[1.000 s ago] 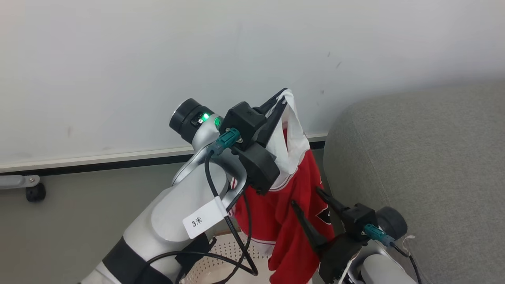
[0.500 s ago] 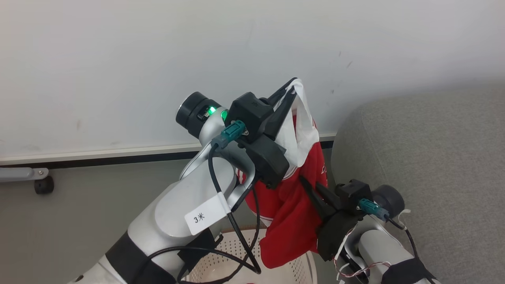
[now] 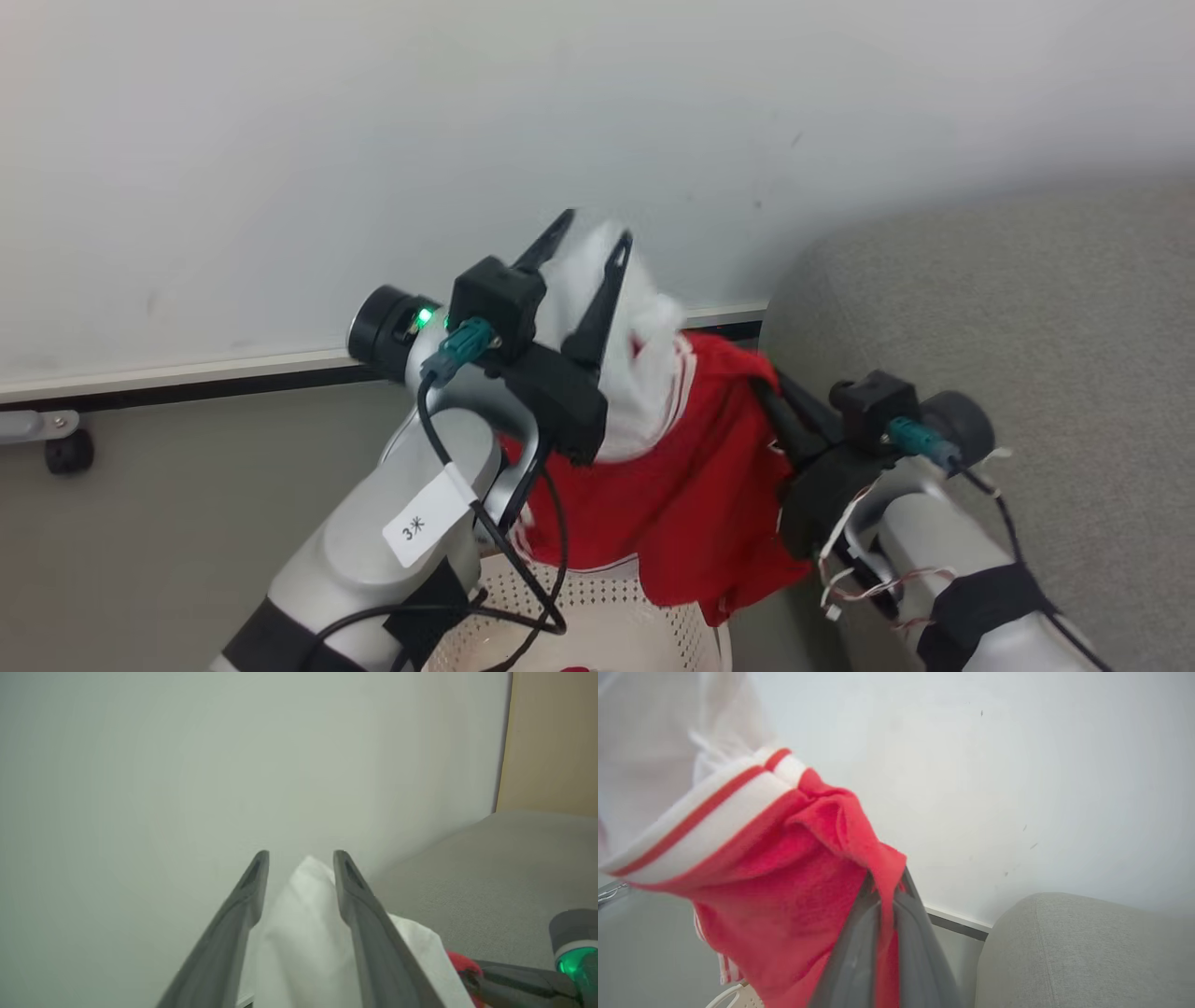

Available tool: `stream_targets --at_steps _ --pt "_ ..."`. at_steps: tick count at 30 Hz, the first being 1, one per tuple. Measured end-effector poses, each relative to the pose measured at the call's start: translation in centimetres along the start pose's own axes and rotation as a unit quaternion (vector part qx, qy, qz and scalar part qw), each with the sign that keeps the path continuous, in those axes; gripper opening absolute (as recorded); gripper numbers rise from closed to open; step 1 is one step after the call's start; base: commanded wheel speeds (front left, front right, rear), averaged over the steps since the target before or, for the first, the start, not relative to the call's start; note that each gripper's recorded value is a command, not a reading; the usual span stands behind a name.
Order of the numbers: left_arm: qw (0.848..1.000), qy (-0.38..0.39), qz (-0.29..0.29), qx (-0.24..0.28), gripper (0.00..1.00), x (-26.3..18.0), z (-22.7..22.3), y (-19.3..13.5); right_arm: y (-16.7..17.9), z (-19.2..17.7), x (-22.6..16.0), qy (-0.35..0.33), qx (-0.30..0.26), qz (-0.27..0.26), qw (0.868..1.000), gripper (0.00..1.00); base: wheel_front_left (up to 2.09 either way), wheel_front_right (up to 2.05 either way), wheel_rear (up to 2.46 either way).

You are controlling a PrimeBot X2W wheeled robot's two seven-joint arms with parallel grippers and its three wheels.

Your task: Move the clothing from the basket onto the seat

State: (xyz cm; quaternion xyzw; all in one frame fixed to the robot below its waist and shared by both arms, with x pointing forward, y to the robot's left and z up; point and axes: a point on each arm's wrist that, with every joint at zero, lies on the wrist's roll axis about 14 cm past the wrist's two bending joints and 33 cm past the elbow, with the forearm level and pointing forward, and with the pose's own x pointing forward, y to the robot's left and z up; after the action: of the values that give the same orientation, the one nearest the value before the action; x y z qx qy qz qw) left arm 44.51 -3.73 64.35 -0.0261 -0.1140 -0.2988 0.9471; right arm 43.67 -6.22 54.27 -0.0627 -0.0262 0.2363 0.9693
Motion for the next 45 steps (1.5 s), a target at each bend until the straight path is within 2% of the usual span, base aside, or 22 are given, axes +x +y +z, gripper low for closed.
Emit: stream_targets --at_steps 11,19,29,35,45 --pt "0.997 0.06 0.005 -0.045 1.0 -2.1 -6.2 -1.6 -6.2 1.3 -2.2 -0.01 -0.036 -0.06 0.997 0.0 0.0 0.0 0.0" --pt "0.993 0.099 -0.018 -0.064 1.0 -3.5 -9.7 -4.1 -9.6 2.6 -4.4 -0.022 -0.058 -0.099 0.993 0.0 0.0 0.0 0.0" --pt "0.987 0.119 -0.076 -0.082 1.0 -3.9 -11.5 -8.6 -14.8 4.9 -8.6 -0.039 -0.092 -0.164 0.981 0.0 0.0 0.0 0.0" --pt "0.981 0.119 -0.124 -0.089 1.0 -3.9 -11.7 -11.9 -17.3 5.1 -11.8 -0.031 -0.108 -0.203 0.973 0.0 0.0 0.0 0.0" --pt "0.971 0.119 -0.176 -0.107 1.0 -3.6 -12.1 -15.4 -21.0 5.4 -15.8 -0.011 -0.139 -0.25 0.958 0.0 0.0 0.0 0.0"
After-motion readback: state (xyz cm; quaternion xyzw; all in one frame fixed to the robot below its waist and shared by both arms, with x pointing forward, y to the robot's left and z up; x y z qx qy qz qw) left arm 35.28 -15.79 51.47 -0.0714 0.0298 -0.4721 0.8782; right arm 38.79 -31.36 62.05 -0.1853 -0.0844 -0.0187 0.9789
